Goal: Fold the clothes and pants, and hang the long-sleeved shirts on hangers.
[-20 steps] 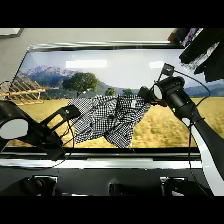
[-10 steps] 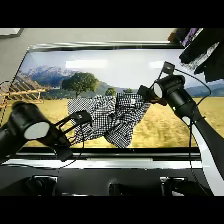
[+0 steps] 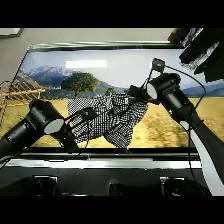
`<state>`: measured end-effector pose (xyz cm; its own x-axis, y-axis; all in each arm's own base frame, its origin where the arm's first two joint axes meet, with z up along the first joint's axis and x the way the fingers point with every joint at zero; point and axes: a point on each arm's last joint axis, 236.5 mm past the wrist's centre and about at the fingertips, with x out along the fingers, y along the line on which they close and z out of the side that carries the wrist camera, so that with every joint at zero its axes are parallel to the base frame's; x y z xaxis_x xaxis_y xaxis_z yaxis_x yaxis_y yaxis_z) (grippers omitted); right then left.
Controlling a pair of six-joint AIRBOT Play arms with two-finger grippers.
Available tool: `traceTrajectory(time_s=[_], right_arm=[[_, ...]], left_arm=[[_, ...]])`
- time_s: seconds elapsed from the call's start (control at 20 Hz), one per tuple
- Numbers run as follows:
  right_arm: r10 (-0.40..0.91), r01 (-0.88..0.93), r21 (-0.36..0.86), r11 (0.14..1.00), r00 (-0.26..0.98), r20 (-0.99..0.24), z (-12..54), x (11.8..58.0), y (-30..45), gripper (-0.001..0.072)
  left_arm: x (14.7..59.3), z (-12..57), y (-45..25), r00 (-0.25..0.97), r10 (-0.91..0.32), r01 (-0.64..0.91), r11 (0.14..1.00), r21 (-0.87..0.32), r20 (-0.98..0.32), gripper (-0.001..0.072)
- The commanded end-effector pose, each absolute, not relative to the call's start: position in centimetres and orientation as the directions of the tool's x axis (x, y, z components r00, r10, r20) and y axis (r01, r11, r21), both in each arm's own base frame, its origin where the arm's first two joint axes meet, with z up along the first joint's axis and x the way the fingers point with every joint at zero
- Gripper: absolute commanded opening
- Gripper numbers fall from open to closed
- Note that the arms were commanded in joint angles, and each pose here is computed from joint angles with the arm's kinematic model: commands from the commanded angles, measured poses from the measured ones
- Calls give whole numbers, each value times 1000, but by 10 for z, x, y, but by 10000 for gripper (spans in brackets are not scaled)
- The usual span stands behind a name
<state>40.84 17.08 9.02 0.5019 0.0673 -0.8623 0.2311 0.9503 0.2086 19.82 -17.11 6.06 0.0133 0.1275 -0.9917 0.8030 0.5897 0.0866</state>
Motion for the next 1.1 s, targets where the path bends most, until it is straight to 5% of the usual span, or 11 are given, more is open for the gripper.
traceTrajectory(time_s=[0.0,0.25,0.7,0.9,1.05], right_arm=[[47,204,187,961,546,-837,119,408,169,29],[116,138,258,956,629,-768,180,418,180,29],[249,25,292,956,456,-855,188,367,206,30],[248,-24,269,963,468,-848,202,353,218,30],[109,39,146,988,488,-866,201,348,195,30]], left_arm=[[196,59,-174,-8,112,827,559,57,-994,12],[203,58,-181,19,85,845,531,61,-996,12],[232,26,-218,36,-6,919,393,31,-999,13],[247,19,-229,38,-79,883,469,-4,-996,13],[251,19,-221,32,-72,823,567,-15,-997,13]])
